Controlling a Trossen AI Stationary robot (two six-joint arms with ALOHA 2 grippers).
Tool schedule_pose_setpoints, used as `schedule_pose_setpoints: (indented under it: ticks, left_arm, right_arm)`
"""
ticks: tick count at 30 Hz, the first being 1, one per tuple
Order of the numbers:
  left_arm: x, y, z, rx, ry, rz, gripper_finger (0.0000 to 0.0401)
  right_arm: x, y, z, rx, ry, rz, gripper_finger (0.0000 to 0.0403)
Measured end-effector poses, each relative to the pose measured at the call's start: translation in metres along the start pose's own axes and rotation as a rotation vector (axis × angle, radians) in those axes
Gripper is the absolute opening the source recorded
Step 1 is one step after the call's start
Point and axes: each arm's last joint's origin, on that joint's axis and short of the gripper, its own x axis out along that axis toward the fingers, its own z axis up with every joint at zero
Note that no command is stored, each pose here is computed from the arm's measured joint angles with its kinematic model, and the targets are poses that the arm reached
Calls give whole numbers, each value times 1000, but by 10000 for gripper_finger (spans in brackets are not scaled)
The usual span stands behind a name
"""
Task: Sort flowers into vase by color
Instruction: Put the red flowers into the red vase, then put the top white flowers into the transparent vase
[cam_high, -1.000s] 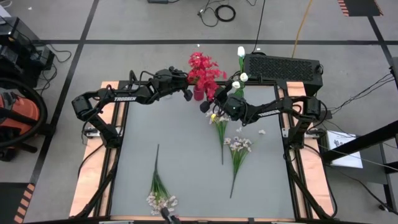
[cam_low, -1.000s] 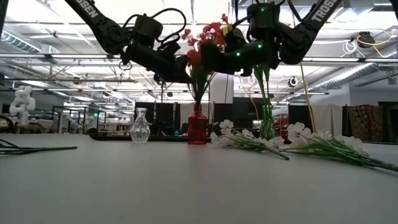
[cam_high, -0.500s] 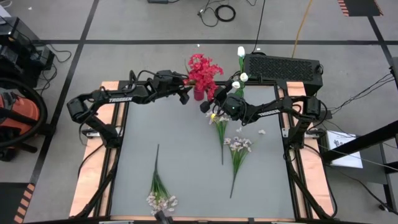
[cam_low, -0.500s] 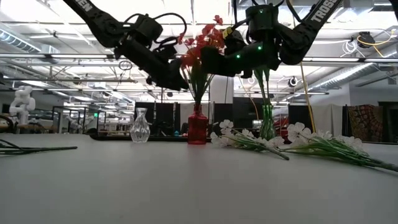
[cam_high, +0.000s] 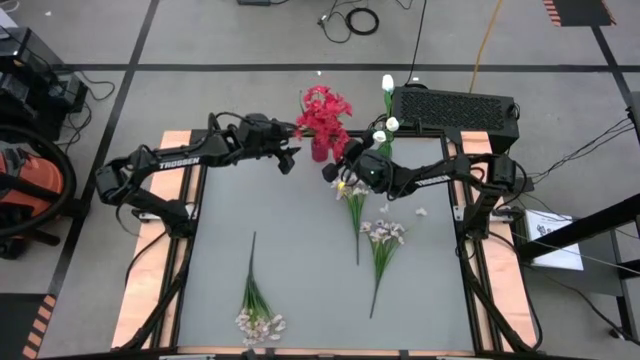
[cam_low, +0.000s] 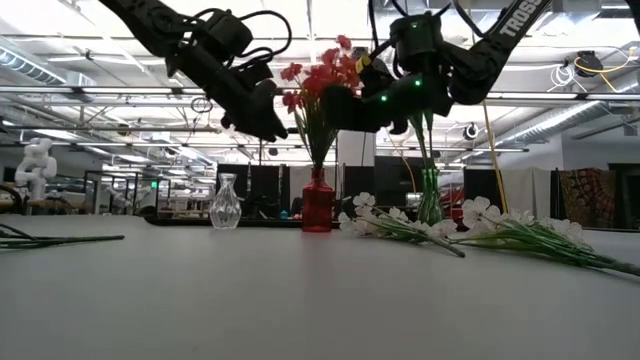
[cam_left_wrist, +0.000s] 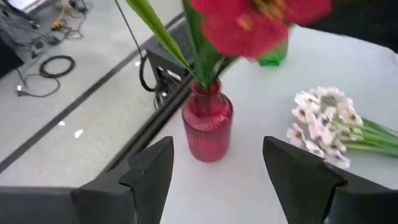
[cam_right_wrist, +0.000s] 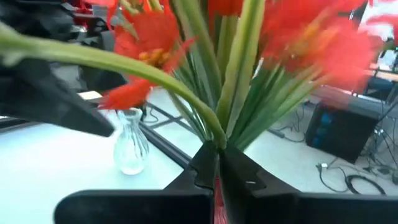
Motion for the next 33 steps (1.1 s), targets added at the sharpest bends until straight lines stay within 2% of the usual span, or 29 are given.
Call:
schedule_pose_setpoints:
  ticks: [14, 22, 26, 30, 33]
  left_arm:
    - [-1, -26, 2, 44, -19, -75, 254]
    - [-1, -28, 2, 48, -20, -81, 254]
    - [-1, -28, 1, 48, -4, -81, 254]
    - [-1, -28, -3, 49, 31, -85, 254]
    - [-6, -28, -4, 47, 51, -95, 254]
  right_arm:
    - [5, -8, -8, -7, 72, 4, 2]
    - [5, -9, -9, -10, 85, 22, 19]
    - [4, -9, -13, -22, 128, 24, 44]
    - [-1, -11, -10, 23, 179, 17, 95]
    - [-8, -12, -6, 7, 230, 19, 135]
